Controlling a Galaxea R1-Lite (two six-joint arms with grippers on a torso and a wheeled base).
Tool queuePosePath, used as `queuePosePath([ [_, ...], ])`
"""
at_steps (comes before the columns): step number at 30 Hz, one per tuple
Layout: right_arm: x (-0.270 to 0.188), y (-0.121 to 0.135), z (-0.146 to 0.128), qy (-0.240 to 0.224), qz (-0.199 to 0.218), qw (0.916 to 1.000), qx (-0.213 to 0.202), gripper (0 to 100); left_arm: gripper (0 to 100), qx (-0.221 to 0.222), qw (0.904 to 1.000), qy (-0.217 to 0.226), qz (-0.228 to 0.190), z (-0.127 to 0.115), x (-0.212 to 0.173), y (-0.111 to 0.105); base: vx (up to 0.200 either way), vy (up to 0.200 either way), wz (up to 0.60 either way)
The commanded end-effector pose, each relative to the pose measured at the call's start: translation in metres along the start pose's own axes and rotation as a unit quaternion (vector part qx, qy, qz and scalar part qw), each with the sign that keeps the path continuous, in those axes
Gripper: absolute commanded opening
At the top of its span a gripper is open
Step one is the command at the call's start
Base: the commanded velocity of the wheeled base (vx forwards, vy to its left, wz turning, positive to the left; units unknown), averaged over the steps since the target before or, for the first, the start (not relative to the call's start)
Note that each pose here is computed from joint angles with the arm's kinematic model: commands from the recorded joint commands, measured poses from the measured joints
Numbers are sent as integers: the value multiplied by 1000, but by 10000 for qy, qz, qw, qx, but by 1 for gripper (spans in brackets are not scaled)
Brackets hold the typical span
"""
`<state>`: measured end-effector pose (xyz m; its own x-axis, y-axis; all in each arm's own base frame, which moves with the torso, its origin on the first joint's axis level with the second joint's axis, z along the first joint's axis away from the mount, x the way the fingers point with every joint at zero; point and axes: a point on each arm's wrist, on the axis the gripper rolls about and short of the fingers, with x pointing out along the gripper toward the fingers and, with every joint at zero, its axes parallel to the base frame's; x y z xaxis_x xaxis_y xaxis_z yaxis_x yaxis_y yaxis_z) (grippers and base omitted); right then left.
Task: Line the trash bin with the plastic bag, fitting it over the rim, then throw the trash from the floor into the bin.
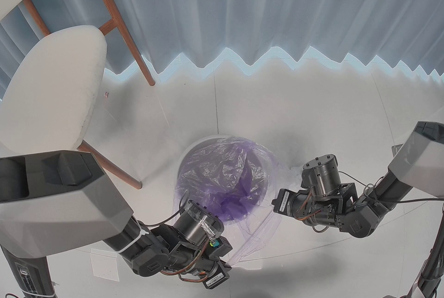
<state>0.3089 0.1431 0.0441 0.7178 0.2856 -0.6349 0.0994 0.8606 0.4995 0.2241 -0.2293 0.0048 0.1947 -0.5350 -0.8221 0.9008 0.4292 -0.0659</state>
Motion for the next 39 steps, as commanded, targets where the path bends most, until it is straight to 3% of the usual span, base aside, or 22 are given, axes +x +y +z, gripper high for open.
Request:
queuePosePath([
  [1,14,-13,-11,122,-209,9997,25,0,0,-193,9996,215,77,-11,8,10,0,0,0],
  [21,49,-18,-3,-441,-53,9990,92,0,0,-860,9938,446,542,-34,11,55,0,0,0],
  [39,75,-18,14,-702,-17,9975,69,0,0,-1015,9905,306,876,-28,26,77,0,0,0],
])
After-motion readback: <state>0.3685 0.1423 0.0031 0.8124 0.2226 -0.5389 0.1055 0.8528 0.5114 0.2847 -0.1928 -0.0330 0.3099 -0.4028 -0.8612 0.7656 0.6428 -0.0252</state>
